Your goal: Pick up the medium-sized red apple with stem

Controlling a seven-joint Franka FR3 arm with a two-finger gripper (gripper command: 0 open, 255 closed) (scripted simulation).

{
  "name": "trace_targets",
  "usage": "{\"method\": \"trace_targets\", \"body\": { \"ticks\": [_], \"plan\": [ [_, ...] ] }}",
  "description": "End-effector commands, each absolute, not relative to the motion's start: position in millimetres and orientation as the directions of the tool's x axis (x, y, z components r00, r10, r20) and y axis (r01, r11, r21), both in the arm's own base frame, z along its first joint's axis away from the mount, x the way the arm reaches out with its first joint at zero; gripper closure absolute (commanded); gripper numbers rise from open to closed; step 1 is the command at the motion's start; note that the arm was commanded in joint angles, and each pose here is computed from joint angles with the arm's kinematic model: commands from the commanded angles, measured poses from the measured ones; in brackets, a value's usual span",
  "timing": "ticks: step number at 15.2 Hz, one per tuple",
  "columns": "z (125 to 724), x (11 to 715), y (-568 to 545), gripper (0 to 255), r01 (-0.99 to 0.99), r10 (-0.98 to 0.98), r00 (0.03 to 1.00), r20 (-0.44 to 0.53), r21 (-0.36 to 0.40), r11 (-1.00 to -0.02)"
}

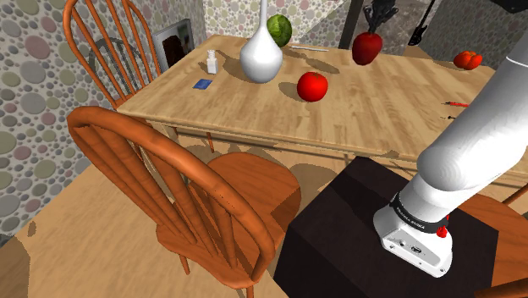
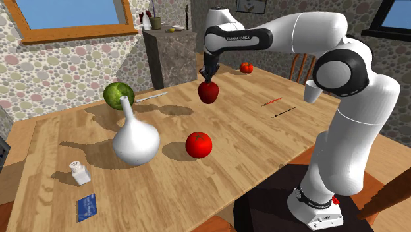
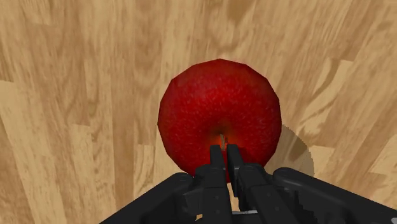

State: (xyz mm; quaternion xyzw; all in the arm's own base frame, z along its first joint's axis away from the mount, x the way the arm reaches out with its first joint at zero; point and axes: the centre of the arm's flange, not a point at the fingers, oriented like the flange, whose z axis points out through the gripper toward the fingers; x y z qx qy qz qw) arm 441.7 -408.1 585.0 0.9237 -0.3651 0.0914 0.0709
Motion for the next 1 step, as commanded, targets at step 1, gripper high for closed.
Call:
{"method": "trace_targets", "body": {
  "ticks": [1],
  "plan": [
    [587.9,441.6,-407.4,255,-0.688,-0.662,0.717,0.22,0.064,-0.723]
  ]
}}
